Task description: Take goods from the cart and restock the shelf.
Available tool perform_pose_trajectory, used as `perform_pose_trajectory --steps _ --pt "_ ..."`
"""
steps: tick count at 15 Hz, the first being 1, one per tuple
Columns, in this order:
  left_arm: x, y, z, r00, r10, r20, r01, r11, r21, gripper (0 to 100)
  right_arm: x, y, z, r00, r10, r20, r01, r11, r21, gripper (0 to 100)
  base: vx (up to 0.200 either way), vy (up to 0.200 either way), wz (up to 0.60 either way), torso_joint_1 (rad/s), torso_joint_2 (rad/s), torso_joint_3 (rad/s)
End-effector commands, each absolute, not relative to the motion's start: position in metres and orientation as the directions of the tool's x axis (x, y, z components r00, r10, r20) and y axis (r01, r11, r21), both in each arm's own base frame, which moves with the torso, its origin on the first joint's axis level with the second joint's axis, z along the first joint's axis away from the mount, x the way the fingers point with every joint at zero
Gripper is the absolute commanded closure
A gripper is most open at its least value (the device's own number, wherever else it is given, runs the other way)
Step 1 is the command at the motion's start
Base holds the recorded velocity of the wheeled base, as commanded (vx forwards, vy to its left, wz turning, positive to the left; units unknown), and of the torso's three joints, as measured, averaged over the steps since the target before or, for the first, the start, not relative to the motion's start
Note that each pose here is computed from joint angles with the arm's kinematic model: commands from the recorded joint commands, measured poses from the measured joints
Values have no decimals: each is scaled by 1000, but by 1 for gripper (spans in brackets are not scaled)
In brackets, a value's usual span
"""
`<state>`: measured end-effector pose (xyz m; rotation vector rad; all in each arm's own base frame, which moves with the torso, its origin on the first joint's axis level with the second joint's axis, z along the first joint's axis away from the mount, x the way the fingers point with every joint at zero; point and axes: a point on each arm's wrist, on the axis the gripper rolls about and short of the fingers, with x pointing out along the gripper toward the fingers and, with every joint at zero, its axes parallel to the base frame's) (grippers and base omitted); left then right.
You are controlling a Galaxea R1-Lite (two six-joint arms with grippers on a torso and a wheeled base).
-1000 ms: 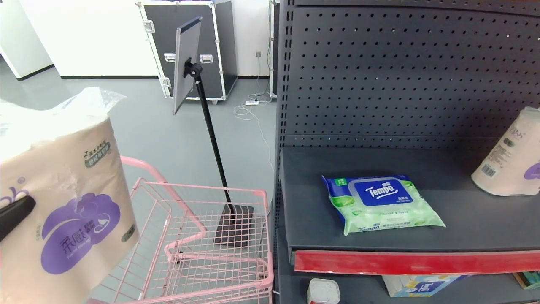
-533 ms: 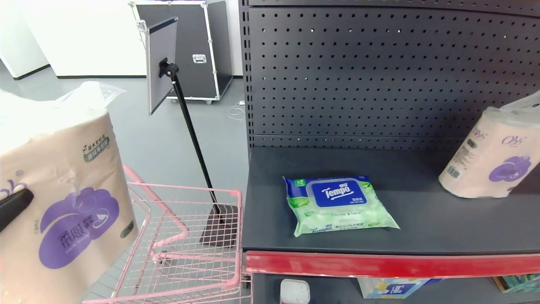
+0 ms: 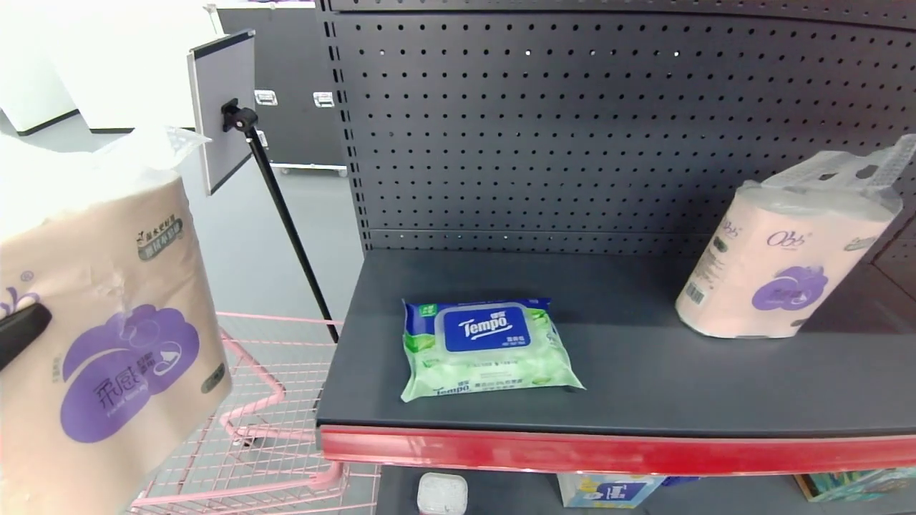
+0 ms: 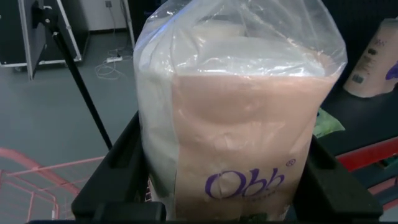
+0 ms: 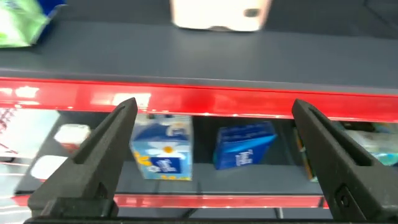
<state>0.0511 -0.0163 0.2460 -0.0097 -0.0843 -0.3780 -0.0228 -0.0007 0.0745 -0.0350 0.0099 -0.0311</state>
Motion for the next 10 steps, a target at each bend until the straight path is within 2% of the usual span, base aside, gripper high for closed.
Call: perform_pose_trajectory --steps 1,10 --pt "52 -16 247 926 -369 85 370 929 7 100 -23 -1 75 999 -31 -11 30 999 -36 0 0 -200 0 2 -2 2" --pt "52 -17 248 926 -369 85 370 929 7 100 -23 -1 75 999 -31 -11 30 999 -36 0 0 -200 0 1 2 3"
